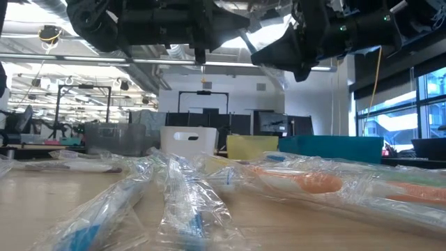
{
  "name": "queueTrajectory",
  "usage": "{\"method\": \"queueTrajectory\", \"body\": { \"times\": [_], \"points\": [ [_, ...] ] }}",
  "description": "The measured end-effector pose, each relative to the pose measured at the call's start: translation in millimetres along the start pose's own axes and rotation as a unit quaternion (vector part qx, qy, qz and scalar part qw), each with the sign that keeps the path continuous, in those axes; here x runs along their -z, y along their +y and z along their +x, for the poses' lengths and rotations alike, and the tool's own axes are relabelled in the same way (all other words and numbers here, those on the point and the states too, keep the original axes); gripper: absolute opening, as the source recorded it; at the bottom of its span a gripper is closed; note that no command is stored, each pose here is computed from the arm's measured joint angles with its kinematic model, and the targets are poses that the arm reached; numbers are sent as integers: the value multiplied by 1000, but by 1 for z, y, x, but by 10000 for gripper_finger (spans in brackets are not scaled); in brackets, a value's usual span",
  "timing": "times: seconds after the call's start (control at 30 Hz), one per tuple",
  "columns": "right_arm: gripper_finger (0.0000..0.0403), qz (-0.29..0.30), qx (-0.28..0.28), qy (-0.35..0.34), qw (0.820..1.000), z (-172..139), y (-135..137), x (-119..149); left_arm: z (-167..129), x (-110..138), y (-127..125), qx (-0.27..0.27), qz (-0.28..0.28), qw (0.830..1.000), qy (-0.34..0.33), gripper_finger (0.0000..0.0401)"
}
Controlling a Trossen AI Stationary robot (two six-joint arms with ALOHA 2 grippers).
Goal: Pick & Place Toothbrushes
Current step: Put the blue toothbrush into the white bin
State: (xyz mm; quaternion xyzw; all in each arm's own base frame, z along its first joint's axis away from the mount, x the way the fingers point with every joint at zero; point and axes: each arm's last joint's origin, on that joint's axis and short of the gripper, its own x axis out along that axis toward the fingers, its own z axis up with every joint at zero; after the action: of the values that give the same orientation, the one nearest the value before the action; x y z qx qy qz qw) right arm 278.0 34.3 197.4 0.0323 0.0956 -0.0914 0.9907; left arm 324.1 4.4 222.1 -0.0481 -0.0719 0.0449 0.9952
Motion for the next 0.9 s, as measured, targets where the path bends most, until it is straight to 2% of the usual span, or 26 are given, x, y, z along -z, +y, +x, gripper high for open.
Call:
{"method": "queueTrajectory", "body": {
  "times": [0.07,0.23,0.53,0.67,0.9],
  "points": [
    [30,0,0,0,1000,0,0,0,0,0,0,0,0,1000,0,46],
    [32,3,0,0,1000,0,0,0,0,0,0,1,1,1000,0,29],
    [67,4,1,4,1000,0,0,1,0,0,0,2,0,1000,2,18],
    [104,4,-4,10,1000,0,0,2,0,1,-1,4,0,1000,4,18],
    [199,-1,10,23,1000,-4,-2,0,-4,-4,5,-19,4,999,34,18]
  ]
}}
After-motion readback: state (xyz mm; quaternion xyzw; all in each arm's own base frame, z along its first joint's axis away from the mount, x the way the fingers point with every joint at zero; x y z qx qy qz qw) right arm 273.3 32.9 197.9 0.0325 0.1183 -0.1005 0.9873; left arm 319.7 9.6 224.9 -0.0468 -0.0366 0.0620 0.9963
